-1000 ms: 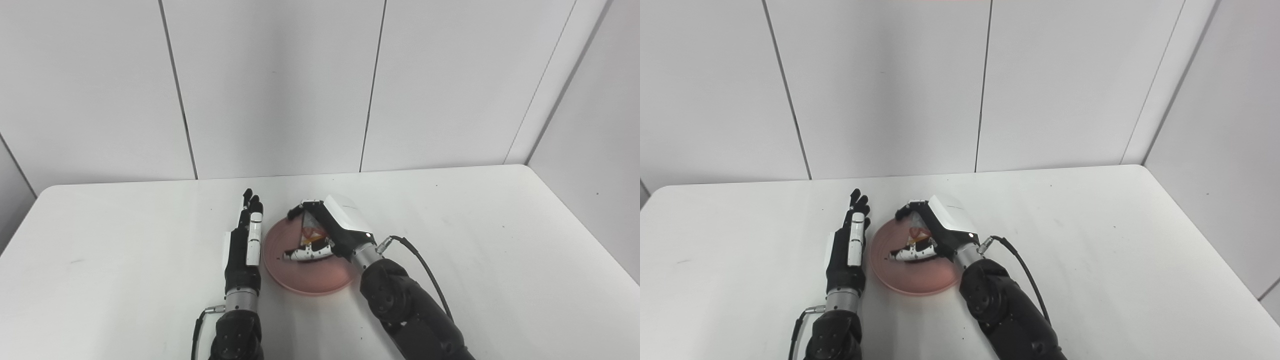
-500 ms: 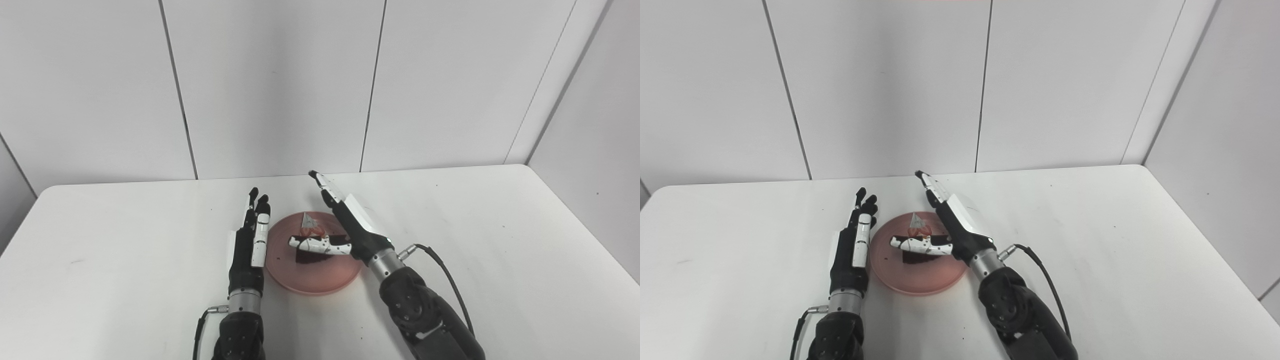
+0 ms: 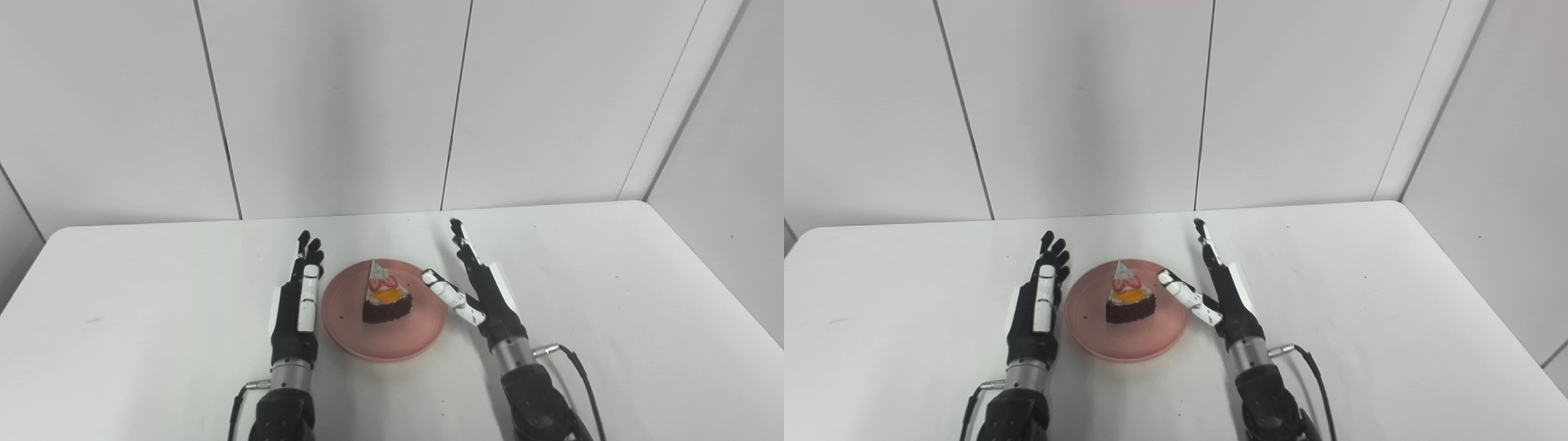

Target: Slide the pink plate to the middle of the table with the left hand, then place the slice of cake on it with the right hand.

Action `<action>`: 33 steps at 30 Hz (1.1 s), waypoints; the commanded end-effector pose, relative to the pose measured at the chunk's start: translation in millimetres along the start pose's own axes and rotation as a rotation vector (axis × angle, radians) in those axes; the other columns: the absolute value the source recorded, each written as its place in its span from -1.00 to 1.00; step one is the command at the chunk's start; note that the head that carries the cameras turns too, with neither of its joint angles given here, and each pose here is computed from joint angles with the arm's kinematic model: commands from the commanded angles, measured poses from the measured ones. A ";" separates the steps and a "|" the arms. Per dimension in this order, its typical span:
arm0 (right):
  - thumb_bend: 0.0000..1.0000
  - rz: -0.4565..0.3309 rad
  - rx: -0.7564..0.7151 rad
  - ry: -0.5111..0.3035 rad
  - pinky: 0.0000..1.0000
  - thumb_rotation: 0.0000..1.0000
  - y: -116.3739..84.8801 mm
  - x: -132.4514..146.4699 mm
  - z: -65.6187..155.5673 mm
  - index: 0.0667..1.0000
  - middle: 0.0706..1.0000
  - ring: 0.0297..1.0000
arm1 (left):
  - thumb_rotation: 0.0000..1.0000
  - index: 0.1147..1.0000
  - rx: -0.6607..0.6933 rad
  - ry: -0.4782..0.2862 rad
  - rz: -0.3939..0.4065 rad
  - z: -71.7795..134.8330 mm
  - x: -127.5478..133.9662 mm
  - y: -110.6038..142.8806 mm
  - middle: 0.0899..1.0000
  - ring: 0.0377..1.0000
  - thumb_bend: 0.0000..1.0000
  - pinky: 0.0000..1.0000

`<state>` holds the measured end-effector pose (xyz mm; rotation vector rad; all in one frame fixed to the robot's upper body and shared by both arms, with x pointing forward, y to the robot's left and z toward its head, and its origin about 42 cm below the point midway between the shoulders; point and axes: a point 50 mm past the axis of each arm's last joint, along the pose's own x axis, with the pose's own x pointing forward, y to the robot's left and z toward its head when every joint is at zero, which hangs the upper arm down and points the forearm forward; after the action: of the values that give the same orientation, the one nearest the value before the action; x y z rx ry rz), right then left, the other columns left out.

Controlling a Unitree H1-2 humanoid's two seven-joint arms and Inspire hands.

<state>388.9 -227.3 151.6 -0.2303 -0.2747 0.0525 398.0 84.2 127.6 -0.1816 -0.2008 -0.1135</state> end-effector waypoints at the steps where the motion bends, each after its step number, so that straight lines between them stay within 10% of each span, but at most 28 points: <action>1: 0.23 -0.015 0.125 -0.110 0.99 0.46 0.6 10.9 14.9 1.00 1.00 1.00 | 1.00 0.99 -0.018 0.048 0.027 -15.5 -16.9 24.6 0.99 0.99 0.22 0.97; 33: 0.35 -0.010 0.121 0.034 1.00 0.82 -0.9 -6.8 -3.0 1.00 1.00 1.00 | 1.00 1.00 0.016 0.080 -0.003 -6.1 -39.0 41.2 1.00 1.00 0.19 1.00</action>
<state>379.6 -228.6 143.2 -0.0936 -0.2271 0.0526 378.0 115.0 126.2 -0.1982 -0.1615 -0.1242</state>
